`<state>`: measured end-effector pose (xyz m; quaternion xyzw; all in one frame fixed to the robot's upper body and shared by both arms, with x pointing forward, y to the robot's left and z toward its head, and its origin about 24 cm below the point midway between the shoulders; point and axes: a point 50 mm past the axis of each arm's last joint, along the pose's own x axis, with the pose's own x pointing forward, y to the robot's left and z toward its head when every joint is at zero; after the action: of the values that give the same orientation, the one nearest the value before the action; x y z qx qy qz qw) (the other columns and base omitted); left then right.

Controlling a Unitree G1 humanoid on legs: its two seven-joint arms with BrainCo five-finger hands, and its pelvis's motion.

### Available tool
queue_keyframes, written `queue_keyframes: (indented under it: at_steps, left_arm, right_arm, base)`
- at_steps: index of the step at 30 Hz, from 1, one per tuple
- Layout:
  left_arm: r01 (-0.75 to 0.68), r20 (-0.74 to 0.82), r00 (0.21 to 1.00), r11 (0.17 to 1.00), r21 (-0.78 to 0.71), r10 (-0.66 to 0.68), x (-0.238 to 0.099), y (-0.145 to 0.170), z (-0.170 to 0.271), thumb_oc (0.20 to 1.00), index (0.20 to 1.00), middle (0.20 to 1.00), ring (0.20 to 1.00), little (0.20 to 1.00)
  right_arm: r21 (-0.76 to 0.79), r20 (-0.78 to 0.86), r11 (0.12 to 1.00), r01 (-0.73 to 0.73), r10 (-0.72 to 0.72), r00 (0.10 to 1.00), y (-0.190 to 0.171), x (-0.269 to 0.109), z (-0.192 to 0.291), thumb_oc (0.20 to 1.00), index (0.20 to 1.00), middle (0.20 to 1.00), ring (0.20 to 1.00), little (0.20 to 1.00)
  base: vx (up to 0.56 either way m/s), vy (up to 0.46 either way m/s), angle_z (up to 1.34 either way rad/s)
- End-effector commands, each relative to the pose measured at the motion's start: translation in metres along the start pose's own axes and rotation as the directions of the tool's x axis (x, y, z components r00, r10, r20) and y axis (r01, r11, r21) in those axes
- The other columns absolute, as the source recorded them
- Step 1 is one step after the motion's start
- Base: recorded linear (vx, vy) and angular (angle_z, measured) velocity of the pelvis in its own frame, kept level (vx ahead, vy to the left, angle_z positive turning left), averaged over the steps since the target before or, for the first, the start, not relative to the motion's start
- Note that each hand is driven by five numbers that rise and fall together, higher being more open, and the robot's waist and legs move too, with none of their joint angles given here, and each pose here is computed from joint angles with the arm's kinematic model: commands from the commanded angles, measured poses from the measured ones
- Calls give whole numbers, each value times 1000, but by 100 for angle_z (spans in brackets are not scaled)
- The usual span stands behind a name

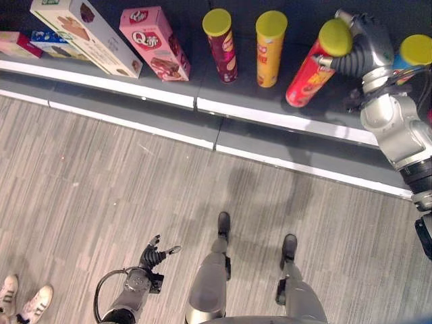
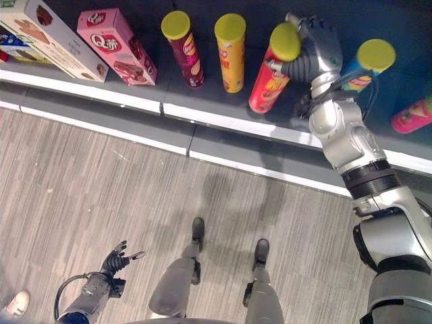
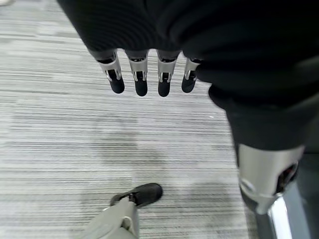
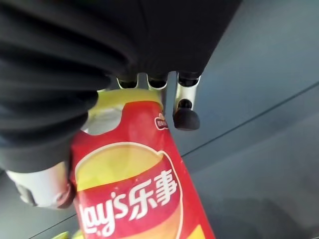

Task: Put the goods on the table back onto the shelves and tidy them up.

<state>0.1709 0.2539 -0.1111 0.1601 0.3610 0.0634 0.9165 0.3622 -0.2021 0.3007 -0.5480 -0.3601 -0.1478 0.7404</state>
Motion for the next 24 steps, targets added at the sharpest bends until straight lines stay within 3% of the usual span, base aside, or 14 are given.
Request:
queue_keyframes:
  at_steps: [1, 14, 24]
  left_arm:
    - [-21, 49, 999, 1000, 13, 20, 4, 9, 11, 1000, 1000, 1000, 1000, 1000]
    - [-13, 86, 996, 1000, -1, 13, 5, 3, 20, 1000, 1000, 1000, 1000, 1000]
    - [-28, 123, 992, 1000, -12, 29, 8, 2, 31, 1000, 1000, 1000, 1000, 1000]
  right_arm:
    - [-4, 66, 989, 146, -145, 987, -29, 25, 16, 200, 200, 200, 200, 200]
    - [-116, -39, 986, 119, -124, 992, -25, 30, -10, 200, 200, 200, 200, 200]
    - [-221, -36, 955, 195, -208, 977, -39, 38, -14, 200, 200, 200, 200, 200]
  base:
    - [10, -12, 8]
    - [5, -4, 2]
    - [-6, 4, -1]
